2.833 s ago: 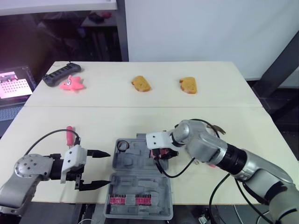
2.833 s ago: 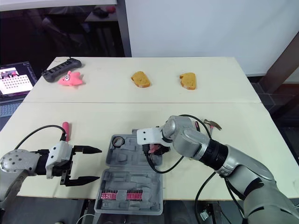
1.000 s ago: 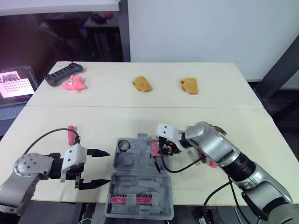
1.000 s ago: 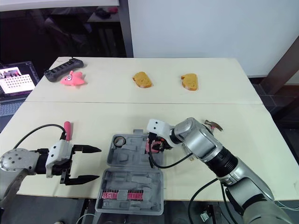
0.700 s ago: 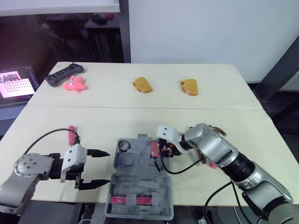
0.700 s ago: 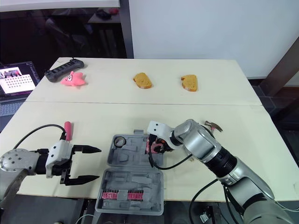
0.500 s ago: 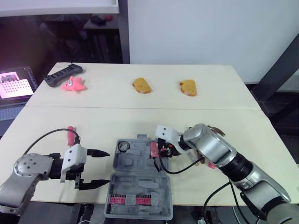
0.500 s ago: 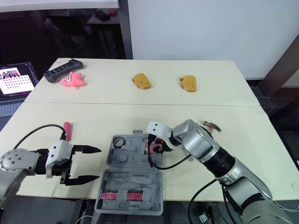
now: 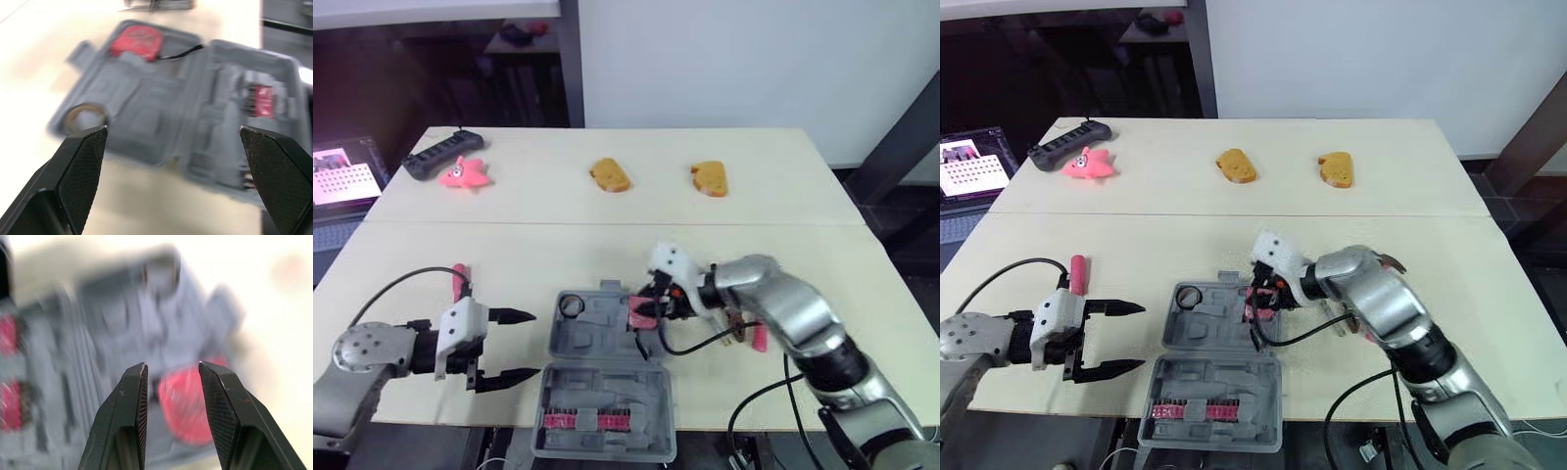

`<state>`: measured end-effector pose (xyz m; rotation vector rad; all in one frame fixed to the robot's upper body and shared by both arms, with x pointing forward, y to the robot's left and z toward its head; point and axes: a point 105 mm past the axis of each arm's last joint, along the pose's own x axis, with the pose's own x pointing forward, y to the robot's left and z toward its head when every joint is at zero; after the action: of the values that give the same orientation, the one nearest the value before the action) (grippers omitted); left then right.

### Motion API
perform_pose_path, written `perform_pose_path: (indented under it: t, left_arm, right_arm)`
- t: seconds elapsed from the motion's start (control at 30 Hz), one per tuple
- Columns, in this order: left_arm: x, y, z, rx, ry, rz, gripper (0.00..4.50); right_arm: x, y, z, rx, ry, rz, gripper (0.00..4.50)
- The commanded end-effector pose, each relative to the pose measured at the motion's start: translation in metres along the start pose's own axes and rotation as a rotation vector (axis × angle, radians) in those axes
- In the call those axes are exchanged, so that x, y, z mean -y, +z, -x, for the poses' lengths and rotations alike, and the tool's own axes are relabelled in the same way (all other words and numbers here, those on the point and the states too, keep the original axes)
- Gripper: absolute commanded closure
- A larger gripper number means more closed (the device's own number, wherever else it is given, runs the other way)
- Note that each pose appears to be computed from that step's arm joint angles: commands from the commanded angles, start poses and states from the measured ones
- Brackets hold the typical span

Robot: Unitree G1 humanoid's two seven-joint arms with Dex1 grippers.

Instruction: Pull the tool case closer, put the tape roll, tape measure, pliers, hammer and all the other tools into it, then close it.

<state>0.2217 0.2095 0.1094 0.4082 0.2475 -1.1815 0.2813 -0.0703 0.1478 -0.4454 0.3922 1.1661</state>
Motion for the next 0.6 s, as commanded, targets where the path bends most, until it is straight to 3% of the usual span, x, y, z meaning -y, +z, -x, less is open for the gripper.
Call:
perform_pose_path:
  t: [0.03, 0.07, 0.2, 0.37, 0.47, 0.57, 0.6]
  left_arm:
    - [-0.008, -0.001, 0.016, 0.008, 0.121, 0.021, 0.00]
    - [-0.009, -0.002, 0.019, 0.006, 0.138, 0.027, 0.00]
    - [-0.032, -0.028, 0.064, -0.040, 0.413, 0.116, 0.00]
    - [-0.029, -0.061, 0.115, -0.139, 0.574, 0.207, 0.00]
    - [-0.024, -0.075, 0.135, -0.190, 0.603, 0.244, 0.00]
    - [-0.023, -0.088, 0.162, -0.236, 0.654, 0.290, 0.00]
    - [-0.023, -0.091, 0.168, -0.252, 0.663, 0.292, 0.00]
  right_arm:
    - [-0.005, -0.002, 0.027, 0.126, -0.078, 0.025, 2.76]
    - [-0.005, -0.004, 0.031, 0.143, -0.099, 0.017, 2.76]
    - [0.002, -0.073, 0.079, 0.077, -0.298, -0.062, 2.76]
    - [-0.004, -0.132, 0.125, 0.010, -0.459, -0.268, 2.76]
    - [-0.005, -0.139, 0.143, 0.028, -0.522, -0.295, 1.93]
    - [-0.004, -0.159, 0.168, -0.027, -0.599, -0.295, 0.38]
    - [-0.004, -0.165, 0.174, -0.047, -0.616, -0.287, 0.07]
